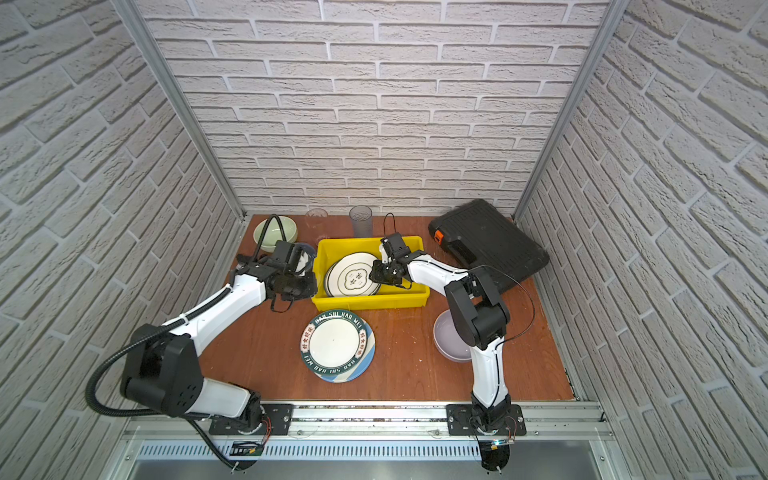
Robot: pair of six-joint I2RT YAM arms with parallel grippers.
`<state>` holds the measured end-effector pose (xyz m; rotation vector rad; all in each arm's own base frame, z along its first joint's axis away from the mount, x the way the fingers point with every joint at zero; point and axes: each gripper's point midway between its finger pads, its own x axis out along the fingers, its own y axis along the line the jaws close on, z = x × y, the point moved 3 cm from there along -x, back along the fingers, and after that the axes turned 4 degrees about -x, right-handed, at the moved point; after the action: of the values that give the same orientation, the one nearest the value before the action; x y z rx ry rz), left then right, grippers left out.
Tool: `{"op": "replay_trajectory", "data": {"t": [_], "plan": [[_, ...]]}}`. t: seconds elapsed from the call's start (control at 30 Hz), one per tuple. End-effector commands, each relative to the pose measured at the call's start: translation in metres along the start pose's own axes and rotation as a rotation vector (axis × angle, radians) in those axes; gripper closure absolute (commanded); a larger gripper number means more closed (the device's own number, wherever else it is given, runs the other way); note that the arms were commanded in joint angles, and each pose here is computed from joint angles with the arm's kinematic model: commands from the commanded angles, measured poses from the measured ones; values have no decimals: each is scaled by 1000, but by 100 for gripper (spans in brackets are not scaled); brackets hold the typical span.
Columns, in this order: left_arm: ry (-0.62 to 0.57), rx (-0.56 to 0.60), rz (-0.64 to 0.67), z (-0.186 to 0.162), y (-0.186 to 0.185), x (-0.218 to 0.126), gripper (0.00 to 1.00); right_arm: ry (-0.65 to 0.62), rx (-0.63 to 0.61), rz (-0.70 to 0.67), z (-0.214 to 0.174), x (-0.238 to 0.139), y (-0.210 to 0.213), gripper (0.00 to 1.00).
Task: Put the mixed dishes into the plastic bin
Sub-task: 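Lower the white plate into the bin and open the right gripper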
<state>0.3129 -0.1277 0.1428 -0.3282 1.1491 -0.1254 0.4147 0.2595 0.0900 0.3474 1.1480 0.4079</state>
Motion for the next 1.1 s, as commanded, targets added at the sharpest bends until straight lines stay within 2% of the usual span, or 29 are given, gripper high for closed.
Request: {"op": "replay_trajectory", "data": {"t": [0.0,0.47,0.57,0.8,1.0,1.07], "plan": [[-21,-3,-32,4,-4,-3,80,-13,-49,-2,3,-2,13,64],[-53,-12,-47,8,-6,-10,80,1,-79,-82,2,-2,18,49],[-56,-14,-53,7,-7,-11,80,3,-84,-93,1,-1,18,40],[-54,-12,-49,5,-6,-12,80,0,-102,-116,2,-3,18,39],[-49,-20,-56,4,-6,-10,80,2,-136,-153,1,-3,21,27],[-50,-20,-57,4,-6,-10,80,3,-138,-152,1,-2,22,26]]}}
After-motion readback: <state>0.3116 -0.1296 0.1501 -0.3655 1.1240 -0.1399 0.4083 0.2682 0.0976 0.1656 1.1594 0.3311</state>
